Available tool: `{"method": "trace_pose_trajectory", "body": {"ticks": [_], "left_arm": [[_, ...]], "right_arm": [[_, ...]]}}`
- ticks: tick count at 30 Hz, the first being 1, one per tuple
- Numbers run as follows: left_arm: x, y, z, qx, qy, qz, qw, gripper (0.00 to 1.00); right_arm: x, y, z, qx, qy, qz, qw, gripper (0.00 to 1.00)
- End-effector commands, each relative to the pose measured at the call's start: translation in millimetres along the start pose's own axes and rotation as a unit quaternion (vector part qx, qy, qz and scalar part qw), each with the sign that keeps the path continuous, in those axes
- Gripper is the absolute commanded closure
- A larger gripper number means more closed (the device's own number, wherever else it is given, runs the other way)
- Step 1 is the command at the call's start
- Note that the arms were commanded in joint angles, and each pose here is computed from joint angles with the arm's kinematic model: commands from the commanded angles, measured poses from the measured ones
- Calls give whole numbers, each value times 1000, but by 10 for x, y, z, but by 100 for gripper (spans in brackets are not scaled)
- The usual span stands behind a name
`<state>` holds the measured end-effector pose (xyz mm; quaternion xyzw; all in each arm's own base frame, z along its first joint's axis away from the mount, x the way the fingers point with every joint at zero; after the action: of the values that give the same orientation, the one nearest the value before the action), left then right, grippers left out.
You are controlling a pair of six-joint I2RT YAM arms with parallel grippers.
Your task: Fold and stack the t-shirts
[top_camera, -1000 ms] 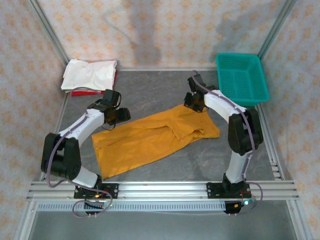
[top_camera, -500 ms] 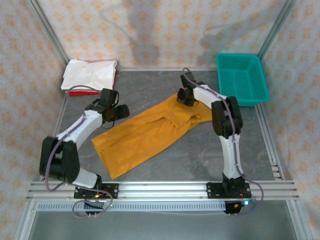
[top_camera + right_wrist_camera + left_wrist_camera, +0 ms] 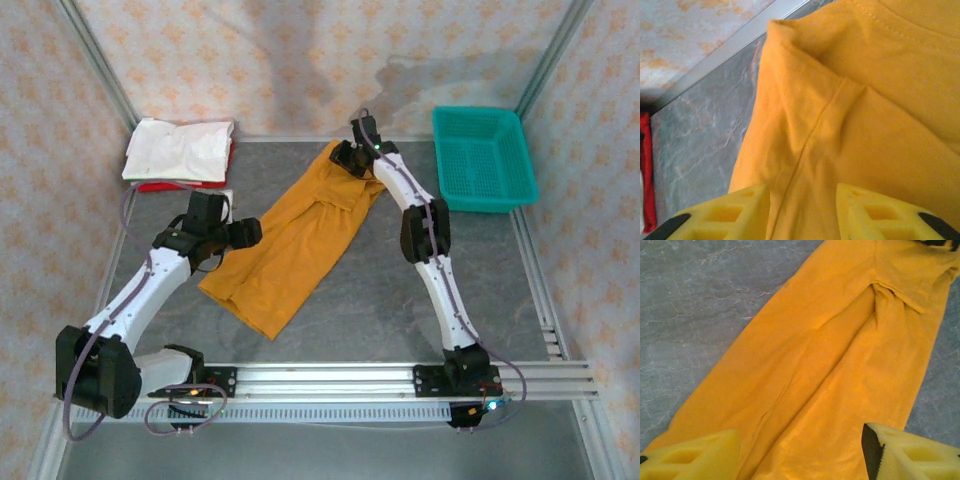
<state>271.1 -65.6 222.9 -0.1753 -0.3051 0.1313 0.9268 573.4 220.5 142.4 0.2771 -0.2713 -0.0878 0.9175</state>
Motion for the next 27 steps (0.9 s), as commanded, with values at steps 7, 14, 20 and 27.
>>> {"method": "trace_pose_trajectory", "body": {"ticks": [7,14,20,27], "left_arm": [[232,86,-471,18,-25,27,999,50],[100,248,-749,56,17,9,998,73],[-131,383,-956,73,53,11,996,89],[-421,452,-1097,83,86,18,993,93]], "right_arm": [[-721,690,1550,-28,-51,142,988,66],[-1960,294,1394,-71,33,138,987,93],[-2362,158,1072,-106,75,108,986,100],[-2425,-1,803,-147,90,88,981,100]]}}
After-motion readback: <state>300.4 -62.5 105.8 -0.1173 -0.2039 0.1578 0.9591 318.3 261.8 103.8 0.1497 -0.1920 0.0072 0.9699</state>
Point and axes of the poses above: each hand's point on the last joint's axis, 136 mm out from that joint toward the fingers, its own z axis back along the fingers, its own y axis along the line the jaws close on, x = y × z, the point moved 9 cm from there along z, back along the fingers, and after that the axes turned 7 degrees about z, right-handed, at the moved point
